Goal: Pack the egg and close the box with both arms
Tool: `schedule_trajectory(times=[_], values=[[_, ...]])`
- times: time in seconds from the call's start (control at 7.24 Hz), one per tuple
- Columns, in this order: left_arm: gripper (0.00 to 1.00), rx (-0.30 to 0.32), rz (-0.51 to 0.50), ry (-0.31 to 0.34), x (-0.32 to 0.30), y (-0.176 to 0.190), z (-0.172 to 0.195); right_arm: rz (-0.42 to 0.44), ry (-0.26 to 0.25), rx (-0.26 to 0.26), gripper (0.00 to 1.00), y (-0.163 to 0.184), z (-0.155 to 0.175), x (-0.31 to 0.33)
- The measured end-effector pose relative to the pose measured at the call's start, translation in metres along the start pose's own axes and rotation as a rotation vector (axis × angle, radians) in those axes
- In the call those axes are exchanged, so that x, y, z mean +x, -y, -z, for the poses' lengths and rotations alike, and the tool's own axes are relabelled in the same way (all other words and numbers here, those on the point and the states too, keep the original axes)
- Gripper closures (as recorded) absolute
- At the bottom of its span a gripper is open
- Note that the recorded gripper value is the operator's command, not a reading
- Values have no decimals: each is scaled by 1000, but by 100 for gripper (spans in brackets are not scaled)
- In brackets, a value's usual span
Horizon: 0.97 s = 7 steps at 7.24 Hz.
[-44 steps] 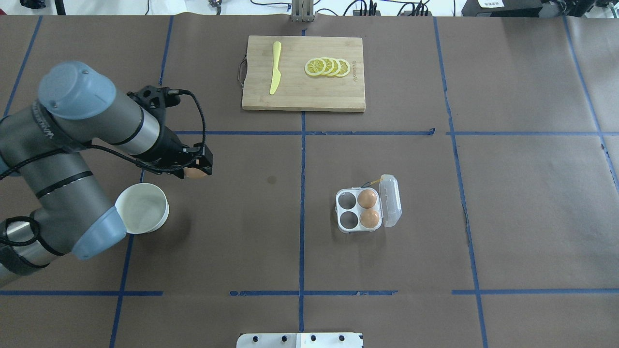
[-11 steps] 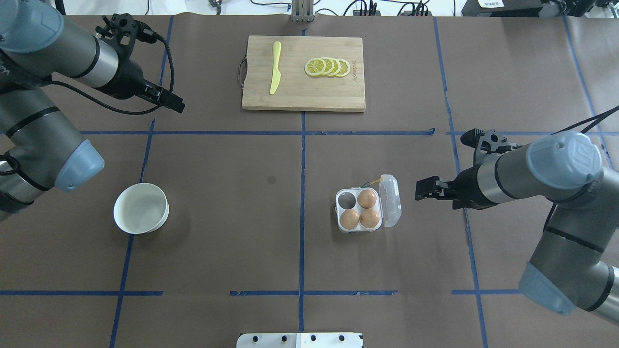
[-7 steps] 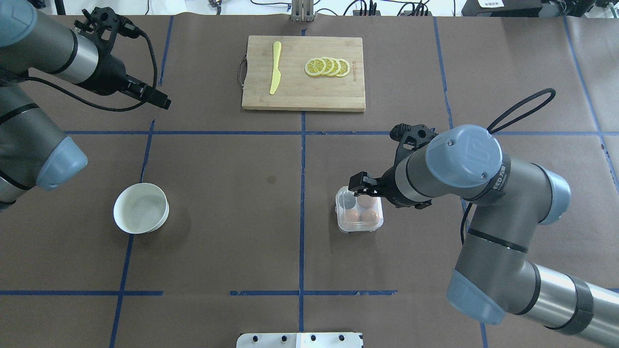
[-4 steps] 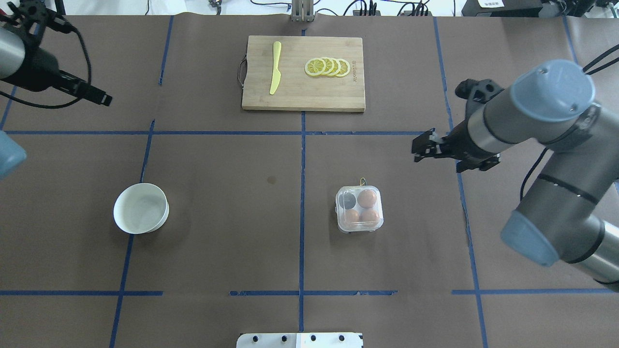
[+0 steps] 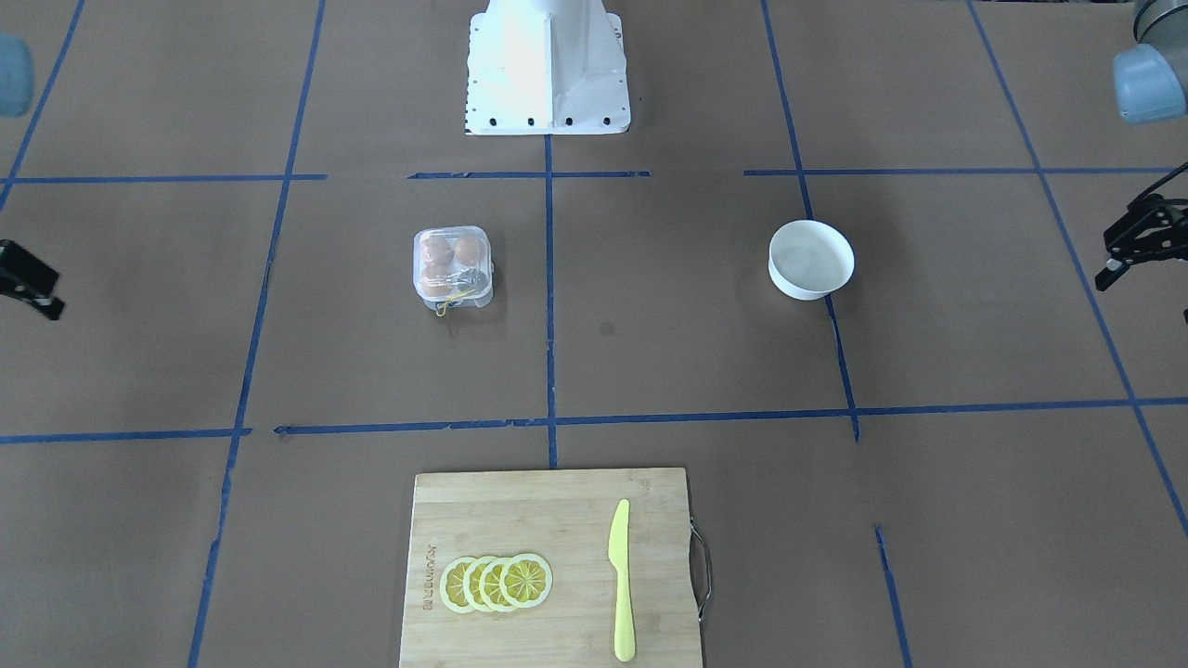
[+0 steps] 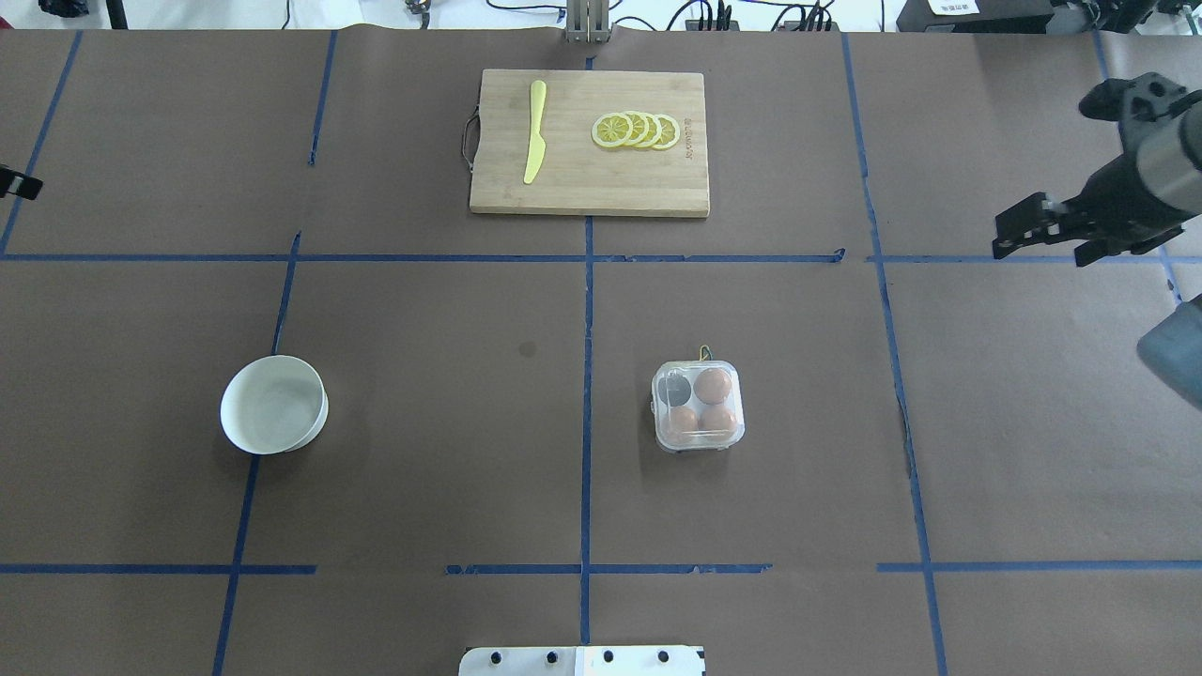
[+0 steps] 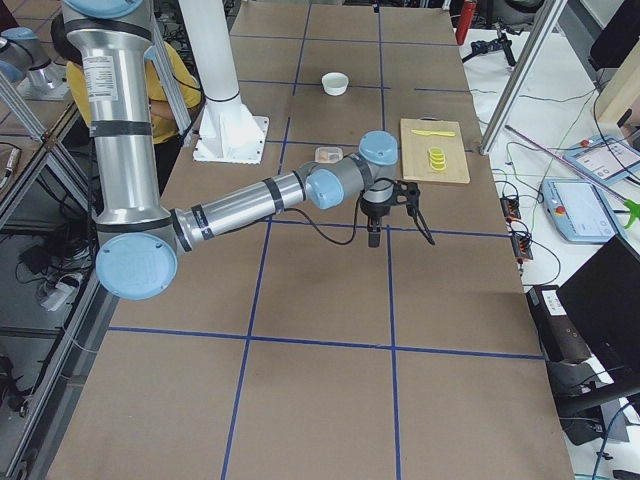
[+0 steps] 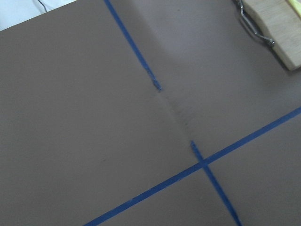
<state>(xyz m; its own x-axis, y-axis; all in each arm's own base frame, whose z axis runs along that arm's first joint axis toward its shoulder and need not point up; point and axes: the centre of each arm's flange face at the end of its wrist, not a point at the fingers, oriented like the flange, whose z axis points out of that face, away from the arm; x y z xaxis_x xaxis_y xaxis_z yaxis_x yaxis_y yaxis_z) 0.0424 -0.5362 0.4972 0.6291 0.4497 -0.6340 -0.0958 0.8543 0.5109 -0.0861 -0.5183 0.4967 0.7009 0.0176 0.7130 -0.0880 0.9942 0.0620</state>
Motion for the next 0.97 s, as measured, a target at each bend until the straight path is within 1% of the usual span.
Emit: schedule_trajectory(times=[0.14,0.28,0.41,0.55,0.69,0.83,0.97], values=[[0,-15,34,19,-27,-11,-1,32,-14,4,0,9,6,57],[0,-35,32,32,-51,-21,-5,54,-20,0,0,14,5,87],[0,-69,0,39,-68,-30,-7,62,-15,-5,0,16,3,98],[0,-127,-3,39,-80,-38,-9,62,-7,-6,0,17,3,101],[0,-186,26,35,-89,-44,-9,62,-4,-6,0,18,3,102],[0,-223,63,35,-95,-49,-6,62,-2,-4,0,19,3,101],[0,-252,99,48,-102,-54,-3,61,-1,-2,0,20,4,100]])
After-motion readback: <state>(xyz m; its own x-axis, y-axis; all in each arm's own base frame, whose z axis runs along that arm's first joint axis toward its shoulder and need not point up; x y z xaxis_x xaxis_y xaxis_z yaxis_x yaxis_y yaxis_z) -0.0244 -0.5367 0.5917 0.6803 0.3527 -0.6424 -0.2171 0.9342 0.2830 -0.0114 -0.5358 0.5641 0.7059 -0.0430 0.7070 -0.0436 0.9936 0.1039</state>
